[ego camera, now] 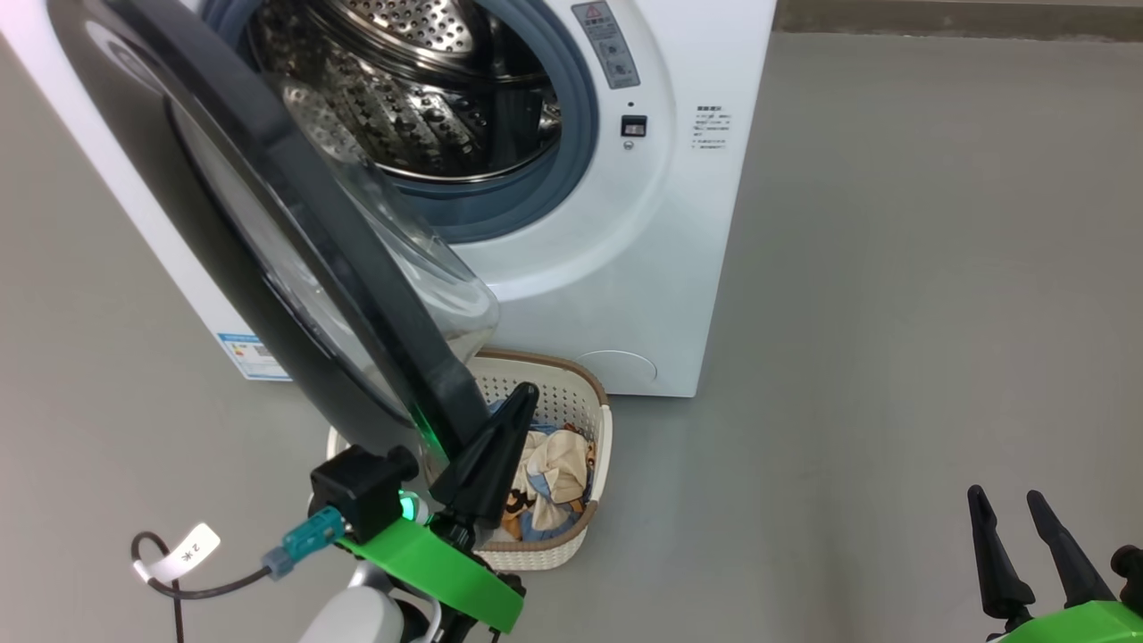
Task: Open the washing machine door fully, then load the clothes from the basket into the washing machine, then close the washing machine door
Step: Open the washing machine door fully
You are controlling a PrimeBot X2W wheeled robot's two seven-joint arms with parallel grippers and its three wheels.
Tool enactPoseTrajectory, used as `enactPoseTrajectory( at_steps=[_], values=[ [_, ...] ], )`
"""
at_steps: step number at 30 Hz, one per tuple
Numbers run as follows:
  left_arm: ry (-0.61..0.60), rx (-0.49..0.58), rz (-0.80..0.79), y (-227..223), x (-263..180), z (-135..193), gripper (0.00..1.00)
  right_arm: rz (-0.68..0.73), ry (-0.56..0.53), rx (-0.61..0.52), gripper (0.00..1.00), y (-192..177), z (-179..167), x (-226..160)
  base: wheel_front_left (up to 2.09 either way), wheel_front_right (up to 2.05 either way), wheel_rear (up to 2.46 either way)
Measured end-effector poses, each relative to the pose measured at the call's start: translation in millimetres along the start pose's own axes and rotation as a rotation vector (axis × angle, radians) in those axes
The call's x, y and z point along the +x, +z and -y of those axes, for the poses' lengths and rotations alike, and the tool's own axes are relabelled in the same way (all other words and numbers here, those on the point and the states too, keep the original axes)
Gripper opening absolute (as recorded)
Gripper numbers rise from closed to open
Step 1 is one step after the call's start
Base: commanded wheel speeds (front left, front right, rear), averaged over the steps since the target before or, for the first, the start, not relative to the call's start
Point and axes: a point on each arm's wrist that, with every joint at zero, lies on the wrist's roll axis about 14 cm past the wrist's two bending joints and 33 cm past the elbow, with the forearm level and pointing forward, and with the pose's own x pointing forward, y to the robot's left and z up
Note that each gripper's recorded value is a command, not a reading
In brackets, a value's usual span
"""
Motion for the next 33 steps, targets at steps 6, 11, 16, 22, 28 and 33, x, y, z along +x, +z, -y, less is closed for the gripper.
enactPoseTrajectory(
  at_steps=[6, 11, 16, 22, 28, 33],
  values=[
    [0.018, -0.006, 0.011, 3.1, -4.5, -3.8, 0.0, -0.001, 0.023, 0.0, 1.0, -0.6, -7.7, 4.6, 0.0, 0.0, 0.0],
    [0.051, -0.011, 0.025, 6.5, -13.5, -10.3, 0.0, 0.0, 0.04, 0.0, 1.0, 0.1, -13.8, 8.8, 0.0, 0.0, 0.0],
    [0.091, -0.015, 0.027, 6.6, -25.6, -17.6, 0.0, 0.0, 0.065, 0.0, 1.0, -0.1, -22.7, 13.5, 0.0, 0.0, 0.0],
    [0.13, -0.012, 0.036, 9.9, -37.7, -25.8, 0.0, -0.007, 0.104, 0.0, 1.0, -2.3, -36.4, 20.4, 0.0, 0.0, 0.0],
    [0.173, -0.003, 0.05, 15.2, -51.8, -35.0, 0.0, -0.011, 0.149, -0.002, 1.0, -3.7, -52.5, 27.0, 0.0, 0.0, 0.0],
    [0.252, 0.009, 0.063, 20.0, -74.1, -52.4, 0.0, -0.013, 0.189, -0.005, 1.0, -4.1, -67.2, 30.7, 0.0, 0.0, 0.0]
  ],
)
